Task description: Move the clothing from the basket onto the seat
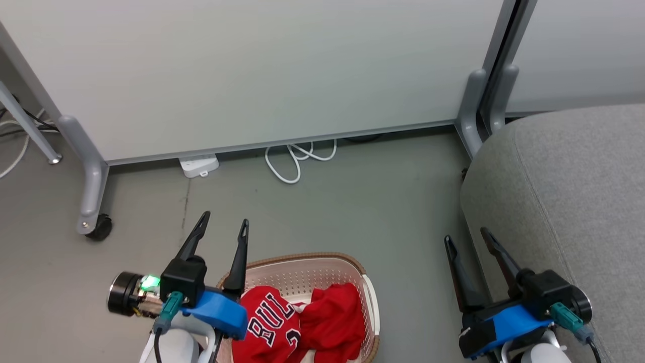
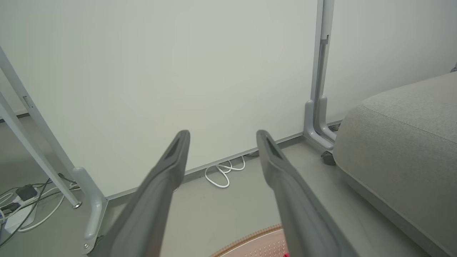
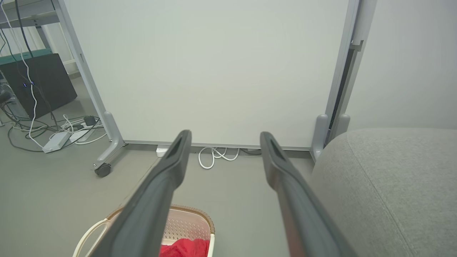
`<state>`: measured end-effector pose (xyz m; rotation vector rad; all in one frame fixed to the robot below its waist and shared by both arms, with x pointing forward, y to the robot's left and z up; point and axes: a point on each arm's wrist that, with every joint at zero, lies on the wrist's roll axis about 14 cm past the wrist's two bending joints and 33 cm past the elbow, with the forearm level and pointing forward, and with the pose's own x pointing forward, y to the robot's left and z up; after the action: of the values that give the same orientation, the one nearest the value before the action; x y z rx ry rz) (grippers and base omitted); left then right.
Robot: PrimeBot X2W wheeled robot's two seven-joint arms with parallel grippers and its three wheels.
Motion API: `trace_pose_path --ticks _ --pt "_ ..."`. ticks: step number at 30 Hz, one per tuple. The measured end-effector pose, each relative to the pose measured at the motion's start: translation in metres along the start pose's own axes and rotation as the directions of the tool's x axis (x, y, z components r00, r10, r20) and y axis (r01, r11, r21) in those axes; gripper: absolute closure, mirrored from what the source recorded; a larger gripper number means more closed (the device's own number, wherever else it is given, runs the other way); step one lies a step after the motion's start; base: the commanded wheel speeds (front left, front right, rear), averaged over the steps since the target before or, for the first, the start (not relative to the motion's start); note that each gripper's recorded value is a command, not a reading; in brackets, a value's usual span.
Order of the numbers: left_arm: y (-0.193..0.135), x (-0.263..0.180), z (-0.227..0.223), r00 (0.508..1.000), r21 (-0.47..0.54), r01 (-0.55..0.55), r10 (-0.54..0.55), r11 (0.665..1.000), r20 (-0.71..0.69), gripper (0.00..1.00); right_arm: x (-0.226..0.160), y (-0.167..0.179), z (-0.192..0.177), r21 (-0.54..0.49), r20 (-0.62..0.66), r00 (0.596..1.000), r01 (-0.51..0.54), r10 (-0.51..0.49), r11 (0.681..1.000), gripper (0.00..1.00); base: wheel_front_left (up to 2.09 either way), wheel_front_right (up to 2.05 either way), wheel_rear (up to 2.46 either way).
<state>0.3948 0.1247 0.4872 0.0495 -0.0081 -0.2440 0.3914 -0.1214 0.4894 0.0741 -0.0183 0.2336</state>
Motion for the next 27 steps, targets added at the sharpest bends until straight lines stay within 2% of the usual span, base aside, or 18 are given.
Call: trace_pose_path --ticks 9,14,21,27 --pt "-0.024 0.040 -0.032 0.983 0.042 0.155 -0.150 0.987 -0.102 0.00 0.019 -0.014 0.003 -0.013 0.018 1.000 0.023 -0.023 1.000 0.00 0.00 0.00 0.00" --pt "-0.048 0.059 -0.067 0.945 0.058 0.277 -0.261 0.959 -0.198 0.00 0.032 -0.024 0.004 -0.022 0.026 0.999 0.036 -0.036 0.999 0.00 0.00 0.00 0.00" --pt "-0.078 0.073 -0.128 0.842 0.047 0.455 -0.413 0.889 -0.348 0.00 0.049 -0.040 -0.009 -0.036 0.005 0.998 0.059 -0.059 0.998 0.00 0.00 0.00 0.00" --pt "-0.098 0.075 -0.184 0.722 0.033 0.591 -0.510 0.806 -0.468 0.00 0.061 -0.056 -0.030 -0.043 -0.034 0.996 0.082 -0.083 0.996 0.00 0.00 0.00 0.00"
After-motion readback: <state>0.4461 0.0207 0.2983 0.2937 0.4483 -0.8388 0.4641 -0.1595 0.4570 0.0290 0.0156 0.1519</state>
